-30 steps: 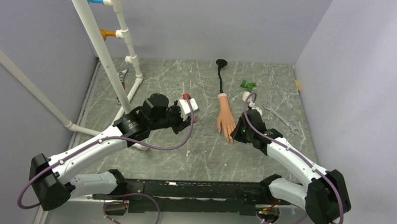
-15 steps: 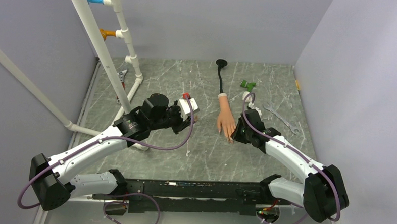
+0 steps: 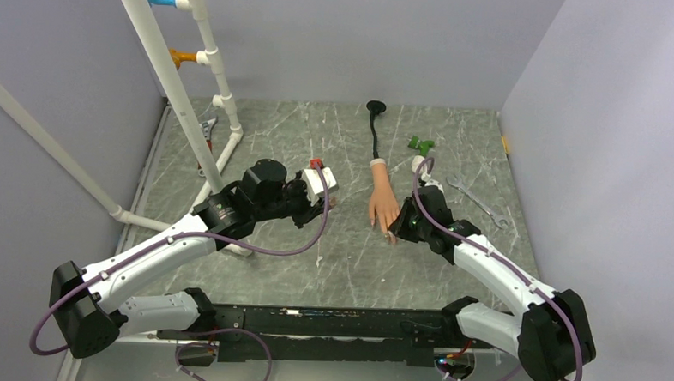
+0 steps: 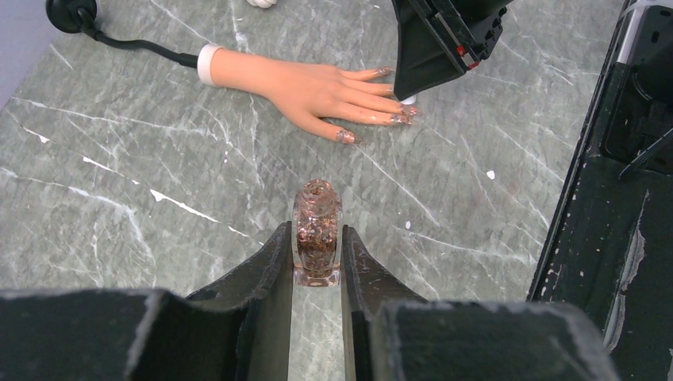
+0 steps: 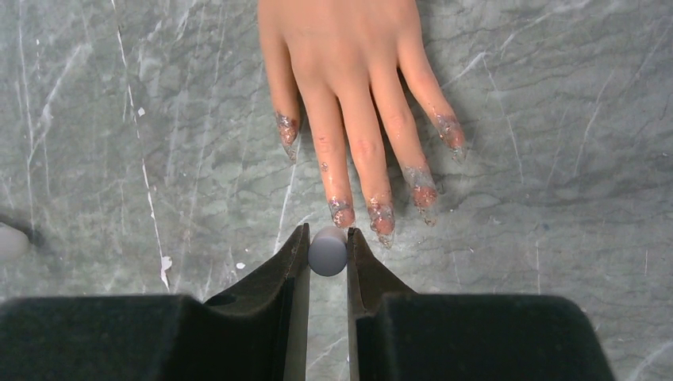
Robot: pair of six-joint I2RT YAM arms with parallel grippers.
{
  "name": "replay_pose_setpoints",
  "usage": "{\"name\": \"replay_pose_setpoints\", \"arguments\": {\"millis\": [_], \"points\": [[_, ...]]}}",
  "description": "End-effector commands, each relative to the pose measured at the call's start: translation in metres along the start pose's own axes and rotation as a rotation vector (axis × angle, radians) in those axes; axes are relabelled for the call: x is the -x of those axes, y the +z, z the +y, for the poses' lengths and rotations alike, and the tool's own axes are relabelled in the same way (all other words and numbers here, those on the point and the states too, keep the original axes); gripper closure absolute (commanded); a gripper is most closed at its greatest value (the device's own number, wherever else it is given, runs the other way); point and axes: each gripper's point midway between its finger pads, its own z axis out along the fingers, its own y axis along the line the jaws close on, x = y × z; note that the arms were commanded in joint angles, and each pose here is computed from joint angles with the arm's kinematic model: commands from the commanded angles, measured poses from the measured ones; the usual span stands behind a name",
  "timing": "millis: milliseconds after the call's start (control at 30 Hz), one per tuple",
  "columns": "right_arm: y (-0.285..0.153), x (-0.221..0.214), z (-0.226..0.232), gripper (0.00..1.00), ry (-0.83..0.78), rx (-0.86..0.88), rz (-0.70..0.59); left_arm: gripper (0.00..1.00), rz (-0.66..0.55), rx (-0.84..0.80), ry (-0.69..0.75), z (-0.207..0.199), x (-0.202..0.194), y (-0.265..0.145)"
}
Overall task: Paint the nails
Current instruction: Paint the nail polish on the nail.
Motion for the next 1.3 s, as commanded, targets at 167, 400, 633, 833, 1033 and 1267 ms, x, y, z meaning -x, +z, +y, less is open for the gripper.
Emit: {"name": "replay_pose_setpoints", "arguments": {"millis": [167, 400, 633, 833, 1033, 1267], "points": [[0.004, 0.006, -0.009, 1.0, 0.03, -0.069, -0.012, 1.0, -0.055, 0.007, 0.027, 0.002, 0.021, -0.004], [0.007, 0.006, -0.012, 1.0, 0.033, -0.085, 0.001, 1.0, -0.057, 0.007, 0.026, 0.002, 0.022, -0.005], [0.0, 0.01, -0.001, 1.0, 0.013, -0.003, -0.039, 1.0, -0.056, 0.007, 0.026, 0.002, 0.022, -0.004], [-0.001, 0.011, 0.005, 1.0, -0.006, 0.037, -0.046, 1.0, -0.052, 0.007, 0.025, 0.002, 0.02, -0.003], [0.003, 0.009, -0.003, 1.0, 0.014, -0.02, -0.027, 1.0, -0.051, 0.007, 0.025, 0.002, 0.02, -0.003], [0.007, 0.006, -0.01, 1.0, 0.028, -0.068, -0.004, 1.0, -0.052, 0.006, 0.025, 0.002, 0.021, -0.003]]}}
